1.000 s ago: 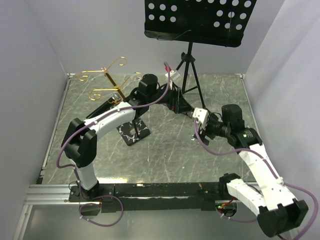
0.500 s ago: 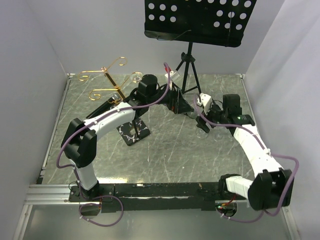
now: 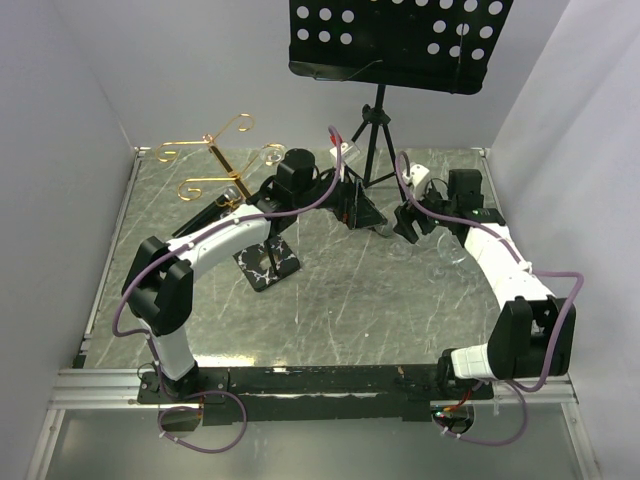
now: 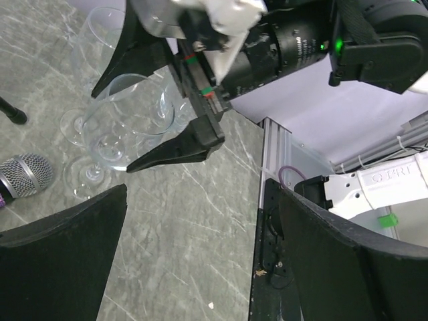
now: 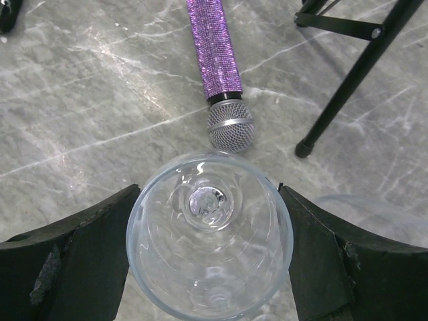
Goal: Take the wine glass off the wine glass rack
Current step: Place the wine glass at the center of the board.
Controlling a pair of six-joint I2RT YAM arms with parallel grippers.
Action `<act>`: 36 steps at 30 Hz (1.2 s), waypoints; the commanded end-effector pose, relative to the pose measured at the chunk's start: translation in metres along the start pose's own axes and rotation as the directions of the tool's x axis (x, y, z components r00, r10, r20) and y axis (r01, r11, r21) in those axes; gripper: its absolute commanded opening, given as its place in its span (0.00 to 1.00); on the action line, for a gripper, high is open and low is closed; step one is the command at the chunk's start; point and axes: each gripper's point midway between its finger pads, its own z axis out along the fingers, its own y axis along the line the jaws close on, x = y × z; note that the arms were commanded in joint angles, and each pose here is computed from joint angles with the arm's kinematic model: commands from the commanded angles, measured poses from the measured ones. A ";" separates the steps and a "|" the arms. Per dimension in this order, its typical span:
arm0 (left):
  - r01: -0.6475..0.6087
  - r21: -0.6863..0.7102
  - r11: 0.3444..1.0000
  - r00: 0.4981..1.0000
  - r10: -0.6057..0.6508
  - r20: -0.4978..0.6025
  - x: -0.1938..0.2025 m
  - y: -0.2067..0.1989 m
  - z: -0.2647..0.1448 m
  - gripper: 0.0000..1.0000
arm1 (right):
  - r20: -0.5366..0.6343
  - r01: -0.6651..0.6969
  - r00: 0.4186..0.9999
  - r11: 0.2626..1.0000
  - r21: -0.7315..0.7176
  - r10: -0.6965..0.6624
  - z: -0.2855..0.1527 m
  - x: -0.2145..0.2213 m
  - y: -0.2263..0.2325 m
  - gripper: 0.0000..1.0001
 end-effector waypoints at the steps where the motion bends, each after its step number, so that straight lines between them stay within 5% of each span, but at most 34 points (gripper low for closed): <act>1: -0.075 0.002 0.997 0.996 0.075 0.052 -0.025 -0.015 -0.011 0.99 | 0.110 0.016 0.994 1.000 0.017 -0.018 -0.002 -0.039 -0.016 0.45; 8: -0.073 -0.018 0.997 0.996 0.074 0.054 -0.026 -0.010 -0.014 0.99 | 0.059 -0.002 0.998 1.000 0.012 0.001 0.008 -0.028 -0.022 0.49; 15: -0.085 -0.013 0.996 0.995 0.085 0.054 -0.027 -0.012 -0.014 0.99 | 0.064 -0.033 0.997 0.999 0.008 0.033 0.004 -0.030 -0.018 0.70; 18: -0.090 -0.005 0.996 0.994 0.091 0.053 -0.027 -0.014 -0.014 0.99 | 0.082 -0.041 0.996 0.999 0.020 0.039 -0.002 -0.036 -0.017 1.00; 31: -0.134 0.036 0.990 0.989 0.132 0.071 -0.035 -0.027 -0.017 0.99 | 0.197 -0.084 0.978 0.995 0.052 0.072 -0.047 -0.080 -0.003 1.00; 36: -0.291 0.063 0.955 0.956 0.288 0.053 -0.044 -0.050 -0.019 1.00 | 0.249 -0.119 0.964 0.987 0.105 0.090 -0.070 -0.102 -0.006 1.00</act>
